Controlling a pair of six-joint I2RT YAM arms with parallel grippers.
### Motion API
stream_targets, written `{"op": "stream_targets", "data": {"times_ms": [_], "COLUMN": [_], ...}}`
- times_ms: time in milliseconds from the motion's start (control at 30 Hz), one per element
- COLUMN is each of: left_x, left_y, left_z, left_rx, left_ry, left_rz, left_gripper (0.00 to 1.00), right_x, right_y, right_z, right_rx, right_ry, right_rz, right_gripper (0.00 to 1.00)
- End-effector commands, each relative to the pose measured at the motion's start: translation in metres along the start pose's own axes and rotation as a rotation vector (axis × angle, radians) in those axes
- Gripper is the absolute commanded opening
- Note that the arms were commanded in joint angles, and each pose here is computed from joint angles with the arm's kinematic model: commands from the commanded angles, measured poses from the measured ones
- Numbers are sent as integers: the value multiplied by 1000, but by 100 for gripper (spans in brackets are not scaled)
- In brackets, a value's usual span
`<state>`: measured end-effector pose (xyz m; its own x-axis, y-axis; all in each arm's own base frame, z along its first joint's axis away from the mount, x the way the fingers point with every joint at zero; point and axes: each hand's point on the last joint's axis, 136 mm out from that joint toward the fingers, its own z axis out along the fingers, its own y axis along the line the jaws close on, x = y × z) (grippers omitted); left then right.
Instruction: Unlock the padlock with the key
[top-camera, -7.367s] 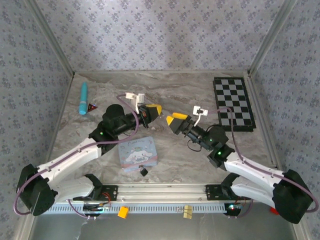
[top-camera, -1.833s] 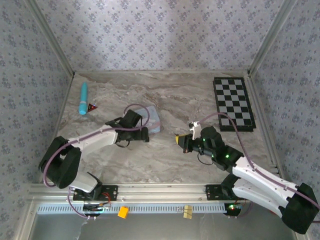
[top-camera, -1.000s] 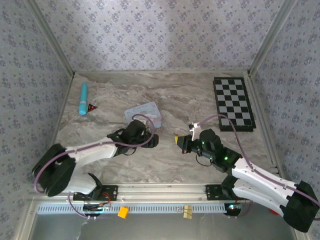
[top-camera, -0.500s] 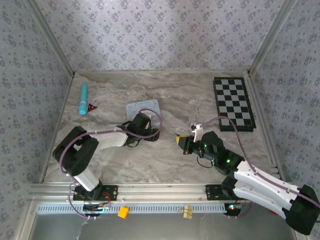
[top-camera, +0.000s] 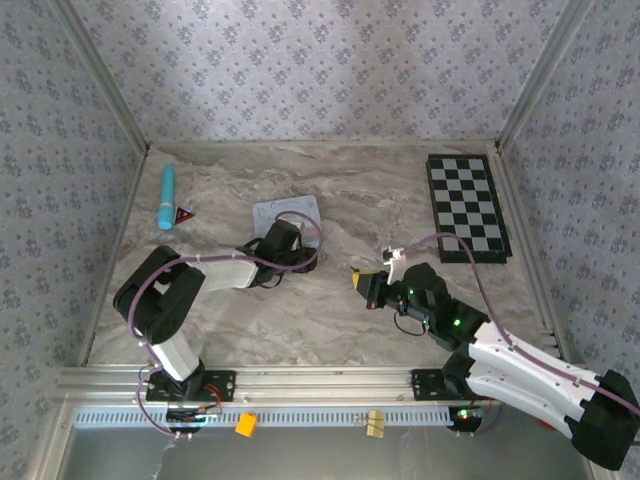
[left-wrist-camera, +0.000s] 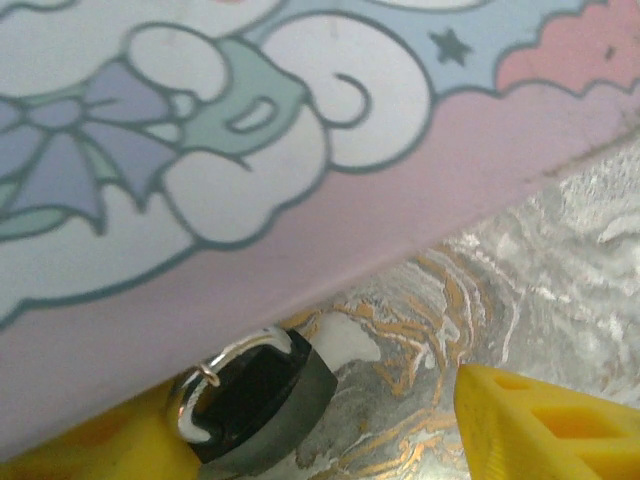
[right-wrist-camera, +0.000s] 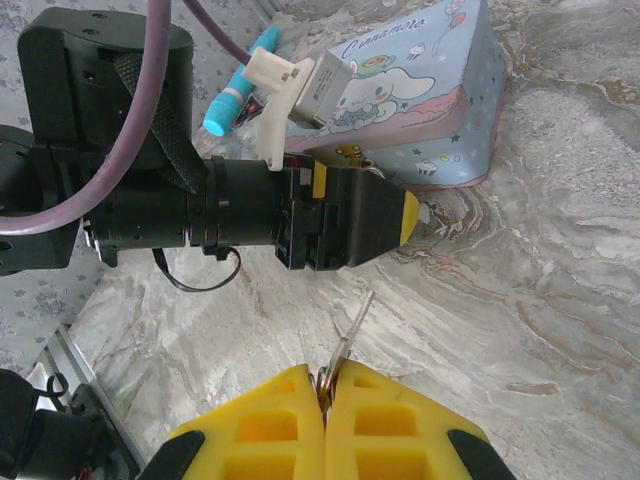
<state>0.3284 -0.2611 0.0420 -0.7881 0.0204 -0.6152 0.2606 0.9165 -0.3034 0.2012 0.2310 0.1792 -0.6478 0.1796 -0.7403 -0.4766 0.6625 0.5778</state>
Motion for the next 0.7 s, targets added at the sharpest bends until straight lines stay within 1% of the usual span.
{"op": "stream_targets", "data": {"times_ms": [0, 100, 233, 500, 667], "left_x": [-3, 0, 3, -1, -5], "left_y": [-4, 2, 12, 26, 36], "left_z": [4, 6, 12, 13, 14], "left_rx": [63, 86, 95, 67, 53], "left_ry": [-59, -102, -126, -156, -173], "left_rz": [-104, -176, -241, -261, -285], "left_gripper": [65, 63, 60, 51, 41], "right_x": [-1, -1, -1, 0, 0], "right_y": [0, 0, 2, -1, 0], "right_z": [-2, -2, -2, -1, -1], "right_rx": [6, 3, -2, 11, 12], "right_ry": [-13, -14, -10, -11, -5], "right_rz": [13, 14, 13, 16, 14], "right_gripper": [0, 0, 0, 0, 0]}}
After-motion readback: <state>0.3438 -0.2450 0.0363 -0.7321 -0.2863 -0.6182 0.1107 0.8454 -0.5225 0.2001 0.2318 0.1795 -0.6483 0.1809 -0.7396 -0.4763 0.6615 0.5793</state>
